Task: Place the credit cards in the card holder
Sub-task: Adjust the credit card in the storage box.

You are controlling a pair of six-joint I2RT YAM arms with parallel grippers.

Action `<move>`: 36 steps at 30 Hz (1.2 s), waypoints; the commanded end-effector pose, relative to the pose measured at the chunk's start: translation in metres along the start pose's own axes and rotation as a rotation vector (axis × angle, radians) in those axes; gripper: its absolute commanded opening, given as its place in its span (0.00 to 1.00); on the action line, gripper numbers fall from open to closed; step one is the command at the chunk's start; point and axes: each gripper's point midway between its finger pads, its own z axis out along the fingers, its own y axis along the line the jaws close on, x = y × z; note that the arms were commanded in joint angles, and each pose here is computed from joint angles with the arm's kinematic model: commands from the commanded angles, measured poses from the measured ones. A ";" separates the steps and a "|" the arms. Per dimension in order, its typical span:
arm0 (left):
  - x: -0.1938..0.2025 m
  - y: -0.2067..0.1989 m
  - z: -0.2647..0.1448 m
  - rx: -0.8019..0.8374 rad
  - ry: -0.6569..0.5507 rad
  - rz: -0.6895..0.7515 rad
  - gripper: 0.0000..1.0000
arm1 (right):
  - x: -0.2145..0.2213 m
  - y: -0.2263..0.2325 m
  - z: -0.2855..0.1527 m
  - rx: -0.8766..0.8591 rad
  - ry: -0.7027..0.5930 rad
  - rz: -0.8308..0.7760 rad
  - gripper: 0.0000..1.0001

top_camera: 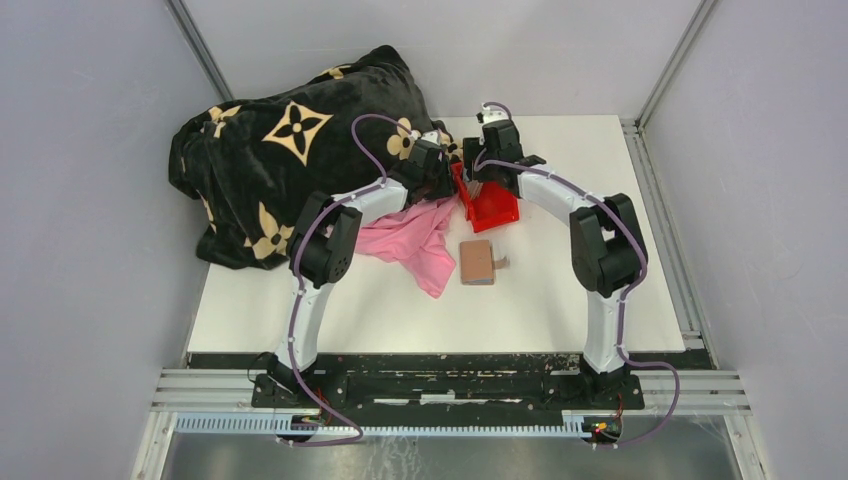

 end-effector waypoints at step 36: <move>-0.022 -0.003 -0.006 0.064 -0.057 -0.053 0.44 | 0.004 -0.001 0.006 0.153 0.161 -0.284 0.42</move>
